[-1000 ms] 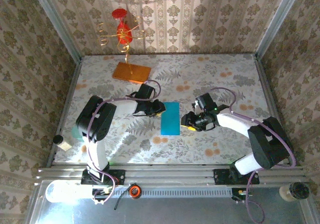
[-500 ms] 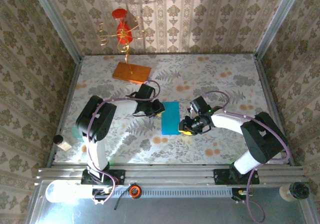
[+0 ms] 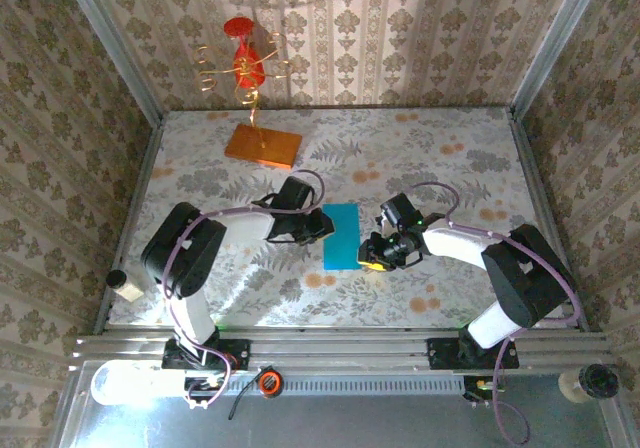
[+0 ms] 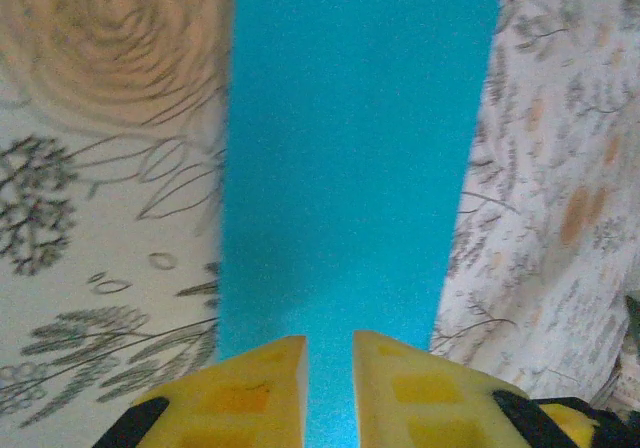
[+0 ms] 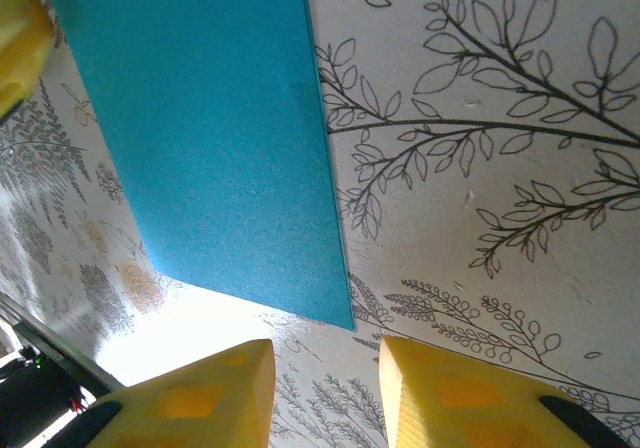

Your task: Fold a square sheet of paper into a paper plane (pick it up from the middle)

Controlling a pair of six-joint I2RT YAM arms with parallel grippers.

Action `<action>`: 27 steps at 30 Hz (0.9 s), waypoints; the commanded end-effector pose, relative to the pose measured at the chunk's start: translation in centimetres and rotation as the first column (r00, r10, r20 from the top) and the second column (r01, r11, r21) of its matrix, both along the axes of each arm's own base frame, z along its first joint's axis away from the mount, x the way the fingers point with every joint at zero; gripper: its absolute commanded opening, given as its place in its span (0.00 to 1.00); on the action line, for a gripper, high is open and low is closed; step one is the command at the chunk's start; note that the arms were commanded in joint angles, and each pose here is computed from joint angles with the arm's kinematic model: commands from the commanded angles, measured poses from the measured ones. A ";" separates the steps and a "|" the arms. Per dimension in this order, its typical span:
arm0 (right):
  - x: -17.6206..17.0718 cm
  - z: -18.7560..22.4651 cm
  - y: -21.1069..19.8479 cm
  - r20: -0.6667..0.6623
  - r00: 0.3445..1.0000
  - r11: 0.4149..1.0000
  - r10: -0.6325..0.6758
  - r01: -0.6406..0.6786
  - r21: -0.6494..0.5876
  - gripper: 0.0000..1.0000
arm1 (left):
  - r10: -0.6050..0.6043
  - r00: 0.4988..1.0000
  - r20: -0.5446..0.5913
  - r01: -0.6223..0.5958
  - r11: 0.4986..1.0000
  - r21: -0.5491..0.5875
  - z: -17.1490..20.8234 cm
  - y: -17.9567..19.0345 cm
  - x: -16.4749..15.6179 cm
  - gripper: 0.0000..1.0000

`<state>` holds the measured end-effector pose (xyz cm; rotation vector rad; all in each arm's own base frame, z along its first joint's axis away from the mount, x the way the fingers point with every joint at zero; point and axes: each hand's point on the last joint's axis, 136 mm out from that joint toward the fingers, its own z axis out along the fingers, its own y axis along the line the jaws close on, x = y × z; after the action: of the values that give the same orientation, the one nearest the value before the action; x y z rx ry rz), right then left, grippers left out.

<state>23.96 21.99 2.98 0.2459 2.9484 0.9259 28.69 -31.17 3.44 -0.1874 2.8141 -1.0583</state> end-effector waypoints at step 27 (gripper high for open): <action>-0.1 -1.2 0.5 -0.022 1.000 1.000 0.006 -0.006 -0.005 0.30 | 0.202 0.964 -0.175 -0.181 0.975 0.130 -6.6 4.5 -1.8 0.11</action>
<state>23.92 22.30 2.14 0.2358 2.9582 0.9239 28.85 -30.33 1.78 -0.3965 2.7989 -1.1338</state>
